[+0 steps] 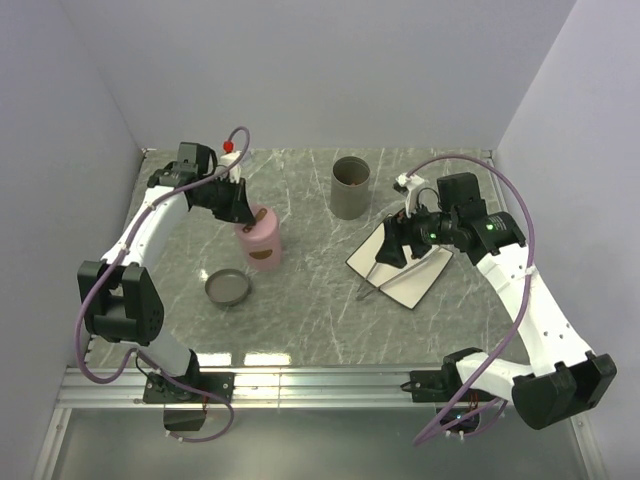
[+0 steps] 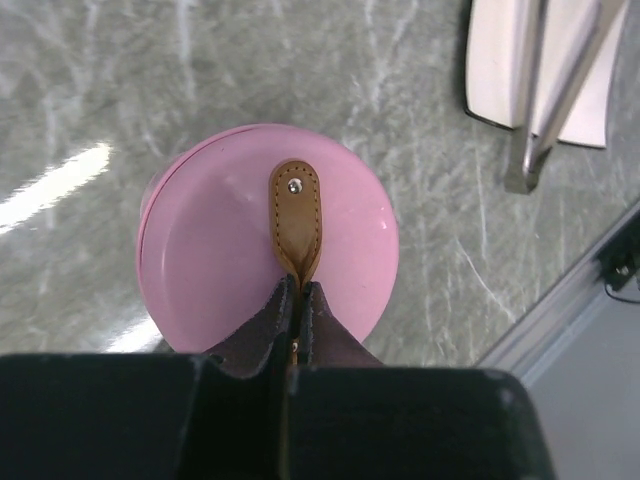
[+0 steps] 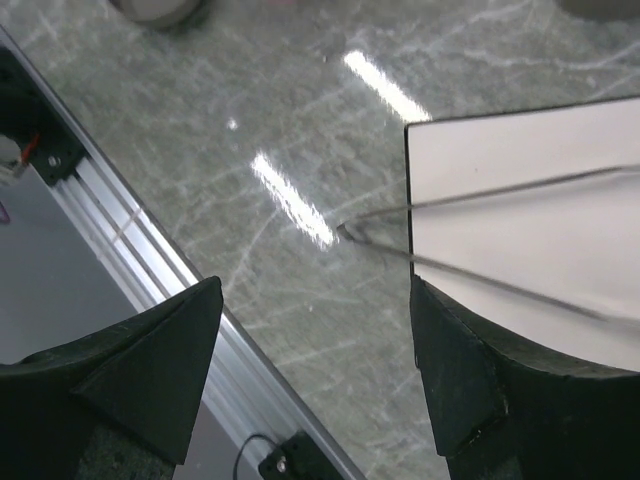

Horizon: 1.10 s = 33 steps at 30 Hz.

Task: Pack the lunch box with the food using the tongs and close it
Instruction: Move the packing box to the center of the board.

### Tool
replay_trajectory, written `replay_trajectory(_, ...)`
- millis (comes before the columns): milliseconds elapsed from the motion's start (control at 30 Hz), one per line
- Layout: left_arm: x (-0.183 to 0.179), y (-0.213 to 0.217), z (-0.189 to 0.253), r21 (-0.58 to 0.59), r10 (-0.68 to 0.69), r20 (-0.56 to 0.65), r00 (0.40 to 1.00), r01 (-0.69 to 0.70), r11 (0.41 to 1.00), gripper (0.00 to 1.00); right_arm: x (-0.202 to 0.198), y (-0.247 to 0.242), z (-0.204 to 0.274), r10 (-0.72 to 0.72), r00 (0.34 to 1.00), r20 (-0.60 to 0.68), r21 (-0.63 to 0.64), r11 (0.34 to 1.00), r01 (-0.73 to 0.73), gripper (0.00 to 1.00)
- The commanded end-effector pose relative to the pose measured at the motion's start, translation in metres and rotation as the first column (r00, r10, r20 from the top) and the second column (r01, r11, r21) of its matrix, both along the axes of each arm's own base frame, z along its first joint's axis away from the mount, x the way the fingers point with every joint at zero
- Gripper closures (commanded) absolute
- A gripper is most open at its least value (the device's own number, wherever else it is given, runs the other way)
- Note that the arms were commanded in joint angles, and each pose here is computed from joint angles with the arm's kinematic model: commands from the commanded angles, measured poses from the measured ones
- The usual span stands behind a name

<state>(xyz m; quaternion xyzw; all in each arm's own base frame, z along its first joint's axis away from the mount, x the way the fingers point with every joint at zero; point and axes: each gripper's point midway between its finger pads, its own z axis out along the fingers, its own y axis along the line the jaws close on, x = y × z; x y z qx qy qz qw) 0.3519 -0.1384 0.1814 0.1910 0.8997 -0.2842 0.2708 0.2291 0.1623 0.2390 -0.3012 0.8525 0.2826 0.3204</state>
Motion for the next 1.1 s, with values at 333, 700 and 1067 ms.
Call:
replay_trajectory(333,-0.105,-0.051,-0.049,-0.004,-0.285,-0.286,0.915,0.297,0.955,1.00,0.065,0.037,0.036,-0.060,0.996,0.069,0.211,0.977,0.044,0.20)
replay_trajectory(700,-0.165,-0.091,-0.059,-0.064,-0.490,-0.290,0.822,0.494,0.867,1.00,0.087,0.008,0.043,-0.198,0.980,0.005,0.283,0.941,0.188,0.19)
replay_trajectory(1067,-0.193,-0.133,-0.065,-0.047,-0.592,-0.254,0.765,0.602,0.797,1.00,0.090,-0.014,0.046,-0.262,0.965,-0.017,0.306,0.917,0.254,0.19)
